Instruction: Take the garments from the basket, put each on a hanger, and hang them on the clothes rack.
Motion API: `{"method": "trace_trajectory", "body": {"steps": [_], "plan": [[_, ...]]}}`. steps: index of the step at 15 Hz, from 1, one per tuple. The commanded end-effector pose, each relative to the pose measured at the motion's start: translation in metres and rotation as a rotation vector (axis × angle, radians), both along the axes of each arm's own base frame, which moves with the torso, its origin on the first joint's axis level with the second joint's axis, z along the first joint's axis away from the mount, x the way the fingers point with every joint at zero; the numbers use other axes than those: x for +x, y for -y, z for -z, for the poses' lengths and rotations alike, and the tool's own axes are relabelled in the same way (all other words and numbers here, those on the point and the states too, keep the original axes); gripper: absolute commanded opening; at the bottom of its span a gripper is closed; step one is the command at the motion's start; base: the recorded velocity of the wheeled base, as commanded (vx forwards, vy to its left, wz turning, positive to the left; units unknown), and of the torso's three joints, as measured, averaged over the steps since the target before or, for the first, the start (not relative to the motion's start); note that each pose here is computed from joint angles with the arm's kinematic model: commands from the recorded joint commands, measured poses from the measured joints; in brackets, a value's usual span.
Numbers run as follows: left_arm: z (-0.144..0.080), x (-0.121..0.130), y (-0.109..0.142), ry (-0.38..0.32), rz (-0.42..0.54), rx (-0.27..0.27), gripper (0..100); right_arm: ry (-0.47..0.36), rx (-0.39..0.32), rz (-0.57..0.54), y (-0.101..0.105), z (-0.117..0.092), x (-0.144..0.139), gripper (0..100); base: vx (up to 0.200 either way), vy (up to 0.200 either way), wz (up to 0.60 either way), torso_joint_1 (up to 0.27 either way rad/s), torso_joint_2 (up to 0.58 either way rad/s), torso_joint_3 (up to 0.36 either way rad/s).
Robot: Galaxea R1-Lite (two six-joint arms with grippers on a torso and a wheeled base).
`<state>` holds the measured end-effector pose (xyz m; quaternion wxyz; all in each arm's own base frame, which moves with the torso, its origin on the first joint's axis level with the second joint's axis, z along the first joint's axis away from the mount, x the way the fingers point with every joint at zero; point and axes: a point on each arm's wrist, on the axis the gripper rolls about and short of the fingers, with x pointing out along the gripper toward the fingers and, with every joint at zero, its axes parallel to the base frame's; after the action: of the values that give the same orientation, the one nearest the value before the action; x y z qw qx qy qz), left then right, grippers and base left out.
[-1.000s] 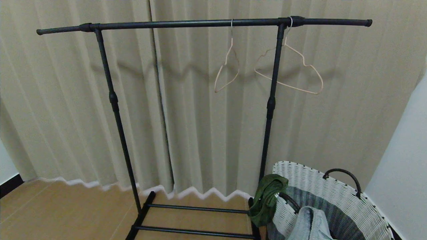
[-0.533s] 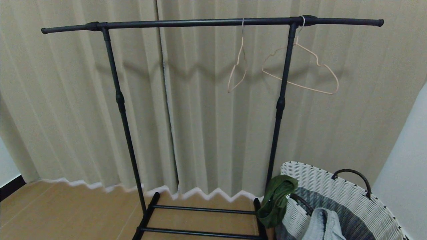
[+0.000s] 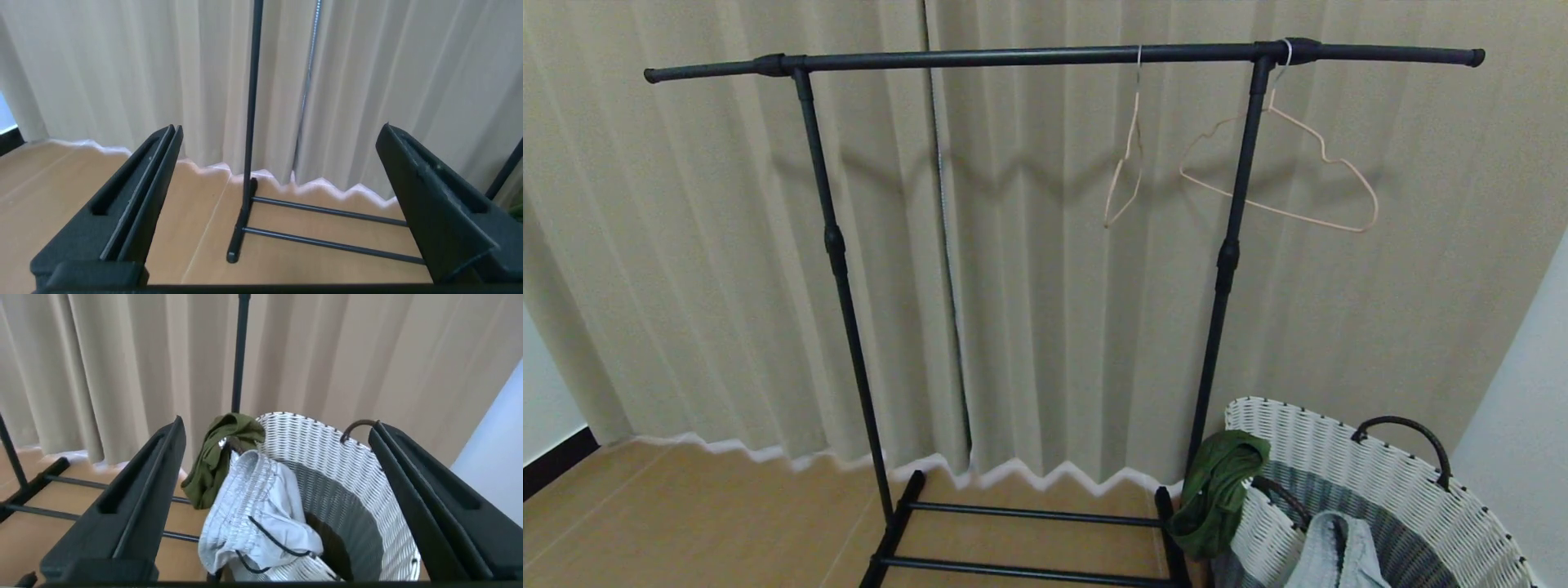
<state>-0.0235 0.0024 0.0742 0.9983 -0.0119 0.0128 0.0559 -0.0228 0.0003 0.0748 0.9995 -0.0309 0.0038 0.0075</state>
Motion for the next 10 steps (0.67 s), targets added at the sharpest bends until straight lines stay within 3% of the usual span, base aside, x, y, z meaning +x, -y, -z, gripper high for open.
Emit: {"method": "trace_trajectory", "body": {"steps": [1, 3, 7, 10], "plan": [[0.0, 0.0, 0.0, -0.001, 0.0, 0.001, 100, -0.001, -0.001, 0.004, 0.0, 0.0, 0.0, 100, 0.2, 0.0, 0.0, 0.002, -0.01, 0.002], [0.0, 0.0, 0.0, -0.001, 0.0, 0.001, 100, -0.001, -0.001, 0.005, 0.0, 0.0, 0.0, 100, 0.2, 0.0, 0.0, -0.005, 0.01, 0.007], [0.0, 0.0, 0.0, -0.001, 0.0, 0.001, 100, -0.081, -0.003, -0.015, 0.001, -0.02, -0.004, 100, 0.0, 0.0, 0.0, 0.0, 0.0, 0.0], [0.0, 0.0, 0.0, -0.001, 0.001, 0.001, 100, -0.38, -0.085, -0.097, 0.0, -0.047, 0.024, 100, 0.0, 0.0, 0.0, 0.0, 0.0, 0.0]]}}
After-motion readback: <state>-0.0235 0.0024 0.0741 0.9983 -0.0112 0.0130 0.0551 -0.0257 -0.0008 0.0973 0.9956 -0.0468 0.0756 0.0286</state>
